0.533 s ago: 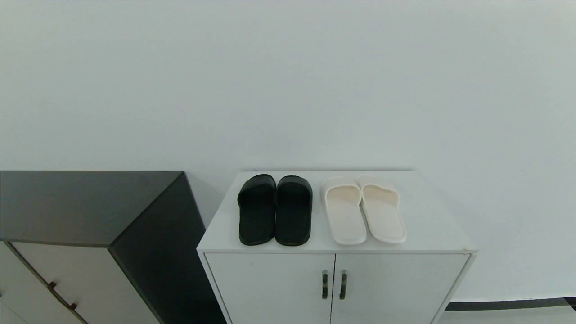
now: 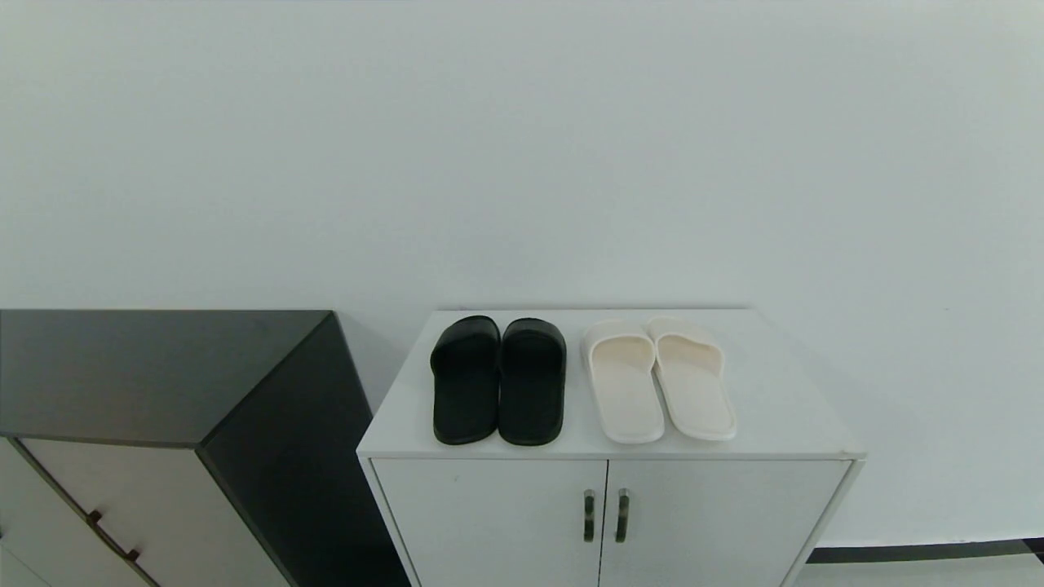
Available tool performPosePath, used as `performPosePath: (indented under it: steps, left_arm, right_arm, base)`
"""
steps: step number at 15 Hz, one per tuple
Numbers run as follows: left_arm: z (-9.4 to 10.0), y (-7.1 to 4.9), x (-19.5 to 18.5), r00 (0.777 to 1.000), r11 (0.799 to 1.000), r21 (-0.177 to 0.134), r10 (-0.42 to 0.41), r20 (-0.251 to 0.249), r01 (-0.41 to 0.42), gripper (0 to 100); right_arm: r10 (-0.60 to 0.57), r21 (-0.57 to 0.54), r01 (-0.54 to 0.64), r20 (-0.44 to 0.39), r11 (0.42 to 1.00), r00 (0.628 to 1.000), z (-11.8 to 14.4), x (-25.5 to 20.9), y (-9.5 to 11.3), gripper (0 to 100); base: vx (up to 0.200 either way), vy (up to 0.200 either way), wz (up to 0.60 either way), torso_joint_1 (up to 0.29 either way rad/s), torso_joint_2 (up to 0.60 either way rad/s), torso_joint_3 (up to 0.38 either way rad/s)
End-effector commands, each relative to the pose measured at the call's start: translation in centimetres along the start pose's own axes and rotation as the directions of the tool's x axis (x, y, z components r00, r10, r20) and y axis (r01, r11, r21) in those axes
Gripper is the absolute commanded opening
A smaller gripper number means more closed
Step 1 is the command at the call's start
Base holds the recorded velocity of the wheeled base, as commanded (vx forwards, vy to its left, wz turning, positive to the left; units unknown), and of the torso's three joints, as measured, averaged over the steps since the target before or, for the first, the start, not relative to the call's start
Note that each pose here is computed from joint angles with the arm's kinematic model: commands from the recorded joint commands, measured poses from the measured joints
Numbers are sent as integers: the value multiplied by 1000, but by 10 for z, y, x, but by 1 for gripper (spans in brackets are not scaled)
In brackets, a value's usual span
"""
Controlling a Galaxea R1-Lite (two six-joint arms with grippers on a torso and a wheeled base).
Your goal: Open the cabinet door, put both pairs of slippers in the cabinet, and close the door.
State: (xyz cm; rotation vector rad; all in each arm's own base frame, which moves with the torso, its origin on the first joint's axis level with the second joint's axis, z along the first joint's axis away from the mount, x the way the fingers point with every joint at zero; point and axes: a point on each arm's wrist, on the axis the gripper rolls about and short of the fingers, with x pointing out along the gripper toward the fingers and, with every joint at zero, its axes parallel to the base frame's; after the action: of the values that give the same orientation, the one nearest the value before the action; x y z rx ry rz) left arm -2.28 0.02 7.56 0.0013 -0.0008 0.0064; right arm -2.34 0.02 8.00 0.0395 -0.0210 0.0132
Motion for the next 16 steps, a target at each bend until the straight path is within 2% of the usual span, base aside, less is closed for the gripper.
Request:
performPosePath:
  steps: [1, 2, 3, 4, 5, 6, 7, 8, 9, 10, 11, 12, 14, 15, 16]
  left_arm:
    - [0, 0, 0, 1000, 1000, -1, 0, 1, 0, 0]
    - [0, 0, 0, 1000, 1000, 0, 0, 1, 0, 0]
    - [0, 0, 0, 1000, 1000, 2, -2, -1, 2, 0]
    - [0, 0, 0, 1000, 1000, -1, -2, -1, 2, 0]
    - [0, 0, 0, 1000, 1000, -1, 0, 1, 0, 0]
    - [0, 0, 0, 1000, 1000, 0, 1, -1, -1, 0]
    - [0, 0, 0, 1000, 1000, 2, 0, -1, 0, 0]
    - [0, 0, 0, 1000, 1000, 0, 0, 1, 0, 0]
    - [0, 0, 0, 1000, 1000, 0, 0, 1, 0, 0]
    - [0, 0, 0, 1000, 1000, -1, 1, -1, -1, 0]
    - [0, 0, 0, 1000, 1000, -1, 1, -1, -1, 0]
    - [0, 0, 0, 1000, 1000, -1, 1, 1, -1, 0]
    - [0, 0, 0, 1000, 1000, -1, 1, -1, -1, 0]
    - [0, 0, 0, 1000, 1000, -1, 1, 1, -1, 0]
    - [0, 0, 0, 1000, 1000, -1, 0, -1, 0, 0]
  right_arm:
    - [124, 182, -150, 146, 972, 981, 75, -9, 3, 100]
    - [133, 205, -159, 134, 966, 982, 99, -10, 4, 100]
    - [212, 118, -210, -9, 971, 977, 93, 2, 5, 100]
    - [324, 96, -318, -54, 943, 944, 89, 6, 7, 100]
    - [375, 109, -365, -89, 925, 923, 91, 12, 9, 100]
    - [412, 139, -392, -168, 909, 896, 104, 33, 12, 100]
    - [423, 154, -398, -195, 904, 885, 110, 43, 13, 100]
    - [481, 240, -431, -225, 870, 847, 128, 67, 19, 100]
    - [500, 282, -436, -221, 855, 837, 135, 75, 21, 100]
    - [557, 384, -461, -190, 800, 809, 155, 98, 30, 100]
    - [576, 396, -475, -191, 786, 795, 160, 110, 37, 100]
    - [572, 392, -469, -206, 792, 794, 161, 116, 41, 100]
    - [577, 378, -465, -276, 800, 768, 156, 132, 61, 100]
    - [554, 364, -444, -299, 819, 777, 154, 138, 68, 100]
    - [495, 315, -400, -339, 861, 800, 149, 152, 91, 100]
  base:
    - [0, 0, 0, 0, 0, 0]
    - [0, 0, 0, 0, 0, 0]
    - [0, 0, 0, 0, 0, 0]
    - [0, 0, 0, 0, 0, 0]
    - [0, 0, 0, 0, 0, 0]
    - [0, 0, 0, 0, 0, 0]
    - [0, 0, 0, 0, 0, 0]
    - [0, 0, 0, 0, 0, 0]
    - [0, 0, 0, 0, 0, 0]
    - [0, 0, 0, 0, 0, 0]
    - [0, 0, 0, 0, 0, 0]
    - [0, 0, 0, 0, 0, 0]
    - [0, 0, 0, 0, 0, 0]
    - [0, 0, 0, 0, 0, 0]
    - [0, 0, 0, 0, 0, 0]
